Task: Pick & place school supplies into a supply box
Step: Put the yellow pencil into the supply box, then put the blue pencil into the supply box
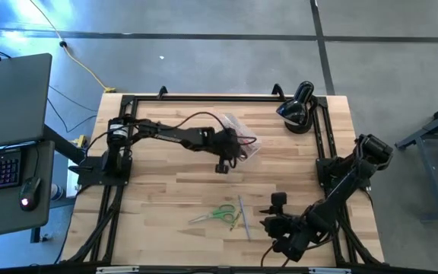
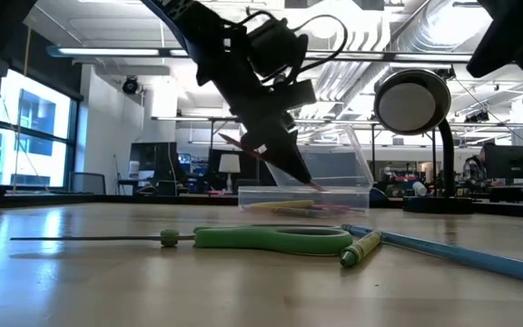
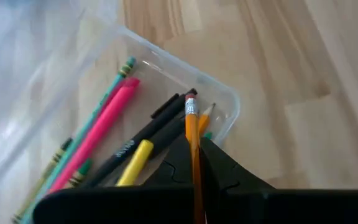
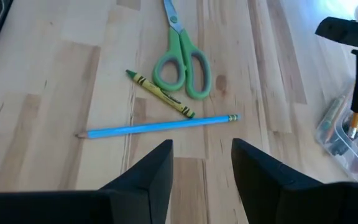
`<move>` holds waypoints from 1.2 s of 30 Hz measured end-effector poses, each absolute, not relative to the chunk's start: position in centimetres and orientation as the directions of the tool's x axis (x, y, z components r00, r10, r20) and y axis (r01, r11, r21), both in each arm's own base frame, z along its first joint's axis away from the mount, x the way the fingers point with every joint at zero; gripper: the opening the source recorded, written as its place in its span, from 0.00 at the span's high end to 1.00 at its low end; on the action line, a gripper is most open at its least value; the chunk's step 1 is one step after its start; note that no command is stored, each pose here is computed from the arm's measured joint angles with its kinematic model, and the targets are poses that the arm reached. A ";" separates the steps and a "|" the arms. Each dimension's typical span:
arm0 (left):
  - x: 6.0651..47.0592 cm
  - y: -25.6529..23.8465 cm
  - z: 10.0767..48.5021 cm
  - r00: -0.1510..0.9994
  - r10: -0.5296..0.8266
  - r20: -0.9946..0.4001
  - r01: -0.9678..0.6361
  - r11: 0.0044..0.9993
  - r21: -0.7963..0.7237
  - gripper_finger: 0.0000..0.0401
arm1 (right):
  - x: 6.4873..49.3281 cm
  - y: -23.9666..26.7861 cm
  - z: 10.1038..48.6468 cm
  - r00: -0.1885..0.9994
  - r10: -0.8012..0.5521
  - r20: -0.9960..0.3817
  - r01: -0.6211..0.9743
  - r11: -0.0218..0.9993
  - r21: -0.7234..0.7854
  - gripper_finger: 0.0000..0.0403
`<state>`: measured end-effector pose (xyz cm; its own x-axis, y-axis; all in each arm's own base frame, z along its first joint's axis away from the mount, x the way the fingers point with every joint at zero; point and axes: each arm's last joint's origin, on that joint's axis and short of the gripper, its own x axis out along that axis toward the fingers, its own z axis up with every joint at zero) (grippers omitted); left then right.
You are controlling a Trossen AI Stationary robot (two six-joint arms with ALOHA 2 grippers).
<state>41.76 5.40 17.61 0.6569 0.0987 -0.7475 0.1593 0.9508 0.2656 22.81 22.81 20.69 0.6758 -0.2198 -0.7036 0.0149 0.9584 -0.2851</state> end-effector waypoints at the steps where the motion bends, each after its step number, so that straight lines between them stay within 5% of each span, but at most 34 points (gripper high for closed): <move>1: 41.7 5.7 17.6 0.659 0.097 -0.746 0.191 0.938 0.290 0.92 | 22.9 22.7 20.7 0.675 -0.222 -0.703 0.018 0.958 -0.285 0.65; 8: 42.3 6.9 18.1 0.703 0.236 -0.670 0.199 0.840 0.505 0.89 | 23.3 22.0 20.6 0.661 -0.254 -0.706 0.040 0.951 -0.305 0.65; 17: 42.6 7.1 18.4 0.713 0.312 -0.628 0.251 0.722 0.644 0.71 | 23.4 21.8 20.6 0.653 -0.267 -0.709 0.026 0.943 -0.331 0.65; 25: 42.4 7.6 18.6 0.638 0.503 -0.583 0.406 0.423 0.810 0.67 | 23.3 21.8 20.6 0.654 -0.265 -0.709 0.025 0.944 -0.330 0.65; 36: 43.0 3.1 19.2 0.663 0.539 -0.519 0.233 0.510 0.828 0.77 | 23.3 21.8 20.6 0.656 -0.279 -0.701 0.029 0.938 -0.346 0.65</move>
